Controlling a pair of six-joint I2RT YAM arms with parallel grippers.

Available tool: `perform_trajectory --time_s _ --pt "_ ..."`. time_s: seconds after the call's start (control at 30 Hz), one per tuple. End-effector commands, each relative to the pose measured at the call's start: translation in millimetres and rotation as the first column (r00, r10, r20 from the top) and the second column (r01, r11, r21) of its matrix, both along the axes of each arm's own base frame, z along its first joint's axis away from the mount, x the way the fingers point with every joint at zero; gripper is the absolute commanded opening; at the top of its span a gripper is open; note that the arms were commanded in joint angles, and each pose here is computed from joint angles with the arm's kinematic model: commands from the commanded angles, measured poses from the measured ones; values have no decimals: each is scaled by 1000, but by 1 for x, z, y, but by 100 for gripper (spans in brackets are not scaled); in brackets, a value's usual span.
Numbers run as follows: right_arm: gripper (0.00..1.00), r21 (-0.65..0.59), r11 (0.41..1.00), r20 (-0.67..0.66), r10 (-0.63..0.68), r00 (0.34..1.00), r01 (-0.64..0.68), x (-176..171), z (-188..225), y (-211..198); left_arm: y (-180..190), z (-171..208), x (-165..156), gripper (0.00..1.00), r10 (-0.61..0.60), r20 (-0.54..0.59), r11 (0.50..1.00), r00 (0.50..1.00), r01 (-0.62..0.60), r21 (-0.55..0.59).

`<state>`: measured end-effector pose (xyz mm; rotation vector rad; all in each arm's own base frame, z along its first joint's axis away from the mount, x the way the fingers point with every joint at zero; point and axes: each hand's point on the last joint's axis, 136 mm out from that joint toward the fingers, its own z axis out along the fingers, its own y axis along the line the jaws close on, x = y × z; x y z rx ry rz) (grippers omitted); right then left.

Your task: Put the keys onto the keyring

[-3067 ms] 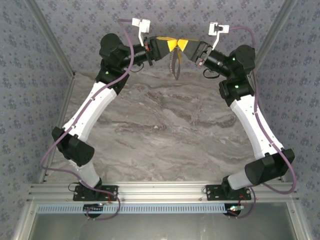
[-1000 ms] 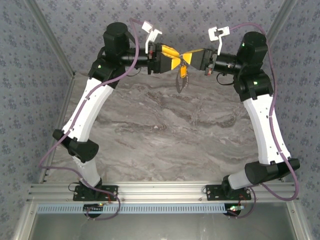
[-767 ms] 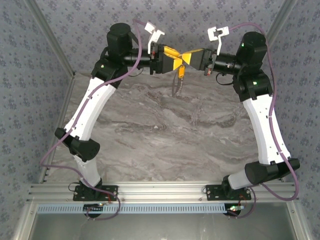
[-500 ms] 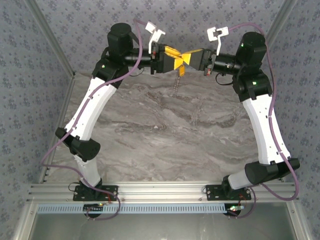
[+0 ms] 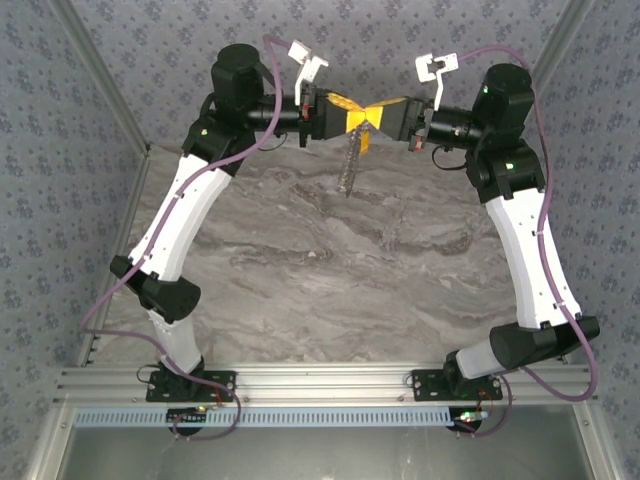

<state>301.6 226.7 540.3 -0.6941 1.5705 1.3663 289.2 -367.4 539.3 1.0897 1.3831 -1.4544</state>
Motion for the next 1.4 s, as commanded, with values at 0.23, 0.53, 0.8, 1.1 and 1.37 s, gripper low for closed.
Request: perform_trajectory --time_s 0.23,0.53,0.8,1.1,1.37 --pt "42 56 997 30 -54 998 52 -1 15 -14 5 22 -4 0 33 71 998 997 -30 -47" --pt "49 175 975 -33 -135 990 138 11 6 -37 10 36 -3 0 66 95 995 993 -58 -85" --pt "52 230 969 -71 -78 994 93 4 -7 -19 13 40 2 0 98 90 991 991 -89 -101" --pt "47 224 973 -98 -28 995 49 -2 -20 0 16 39 7 0 119 80 988 990 -111 -103" --pt "10 240 970 -106 -6 994 31 -1 -18 3 17 39 14 0 147 65 983 987 -138 -125"
